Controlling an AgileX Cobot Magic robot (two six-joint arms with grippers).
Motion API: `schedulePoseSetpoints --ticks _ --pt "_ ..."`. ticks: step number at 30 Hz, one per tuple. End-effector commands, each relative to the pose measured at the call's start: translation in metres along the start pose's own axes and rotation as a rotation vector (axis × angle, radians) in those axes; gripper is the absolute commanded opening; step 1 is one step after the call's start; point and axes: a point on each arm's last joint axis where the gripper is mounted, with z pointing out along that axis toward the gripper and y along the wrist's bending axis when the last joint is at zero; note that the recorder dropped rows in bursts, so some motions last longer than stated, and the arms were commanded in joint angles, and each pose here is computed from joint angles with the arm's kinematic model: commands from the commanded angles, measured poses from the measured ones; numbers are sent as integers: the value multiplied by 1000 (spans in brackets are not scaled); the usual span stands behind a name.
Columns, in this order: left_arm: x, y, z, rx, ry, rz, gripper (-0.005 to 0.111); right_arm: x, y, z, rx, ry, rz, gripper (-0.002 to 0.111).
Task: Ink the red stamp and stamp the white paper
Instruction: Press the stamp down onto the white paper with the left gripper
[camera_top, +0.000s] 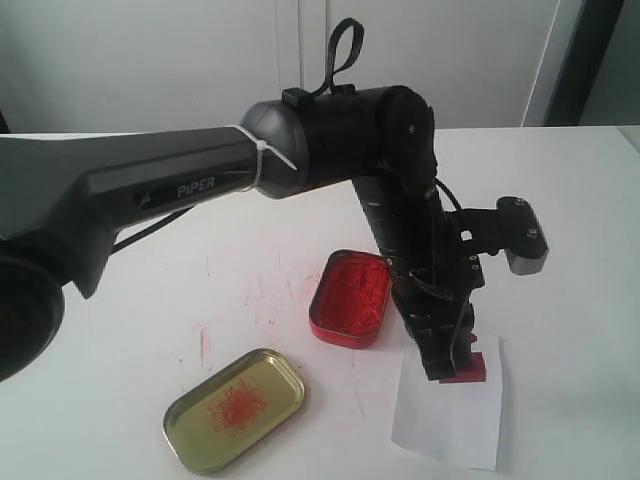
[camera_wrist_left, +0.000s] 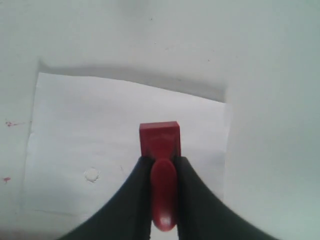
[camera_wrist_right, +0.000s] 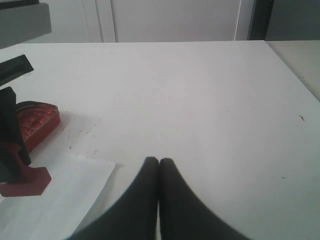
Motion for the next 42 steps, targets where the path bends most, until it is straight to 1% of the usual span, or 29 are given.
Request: schedulePoseSetpoints --ticks 1,8,12,13,17,20,25,29,31,42 --pt "2 -4 5 12 -14 -3 0 2 0 0 2 0 -17 0" --pt "8 -5 15 3 1 -26 0 2 0 0 2 0 -17 0" --pt "4 -7 21 -83 69 -9 0 2 0 0 2 0 -17 0" --pt "2 -10 23 -94 86 6 0 2 0 0 2 0 -17 0" --pt "-5 -21 27 -73 89 26 0 2 0 0 2 0 -17 0" --pt "-6 -22 28 -59 72 11 0 2 0 0 2 0 -17 0" --pt "-6 -22 27 -61 75 11 0 2 0 0 2 0 -17 0" --pt "2 -16 36 -91 136 -5 0 2 0 0 2 0 -17 0" --pt "5 -14 42 -90 159 -15 0 2 0 0 2 0 -17 0" --pt "7 -13 49 -75 159 -26 0 2 0 0 2 0 -17 0"
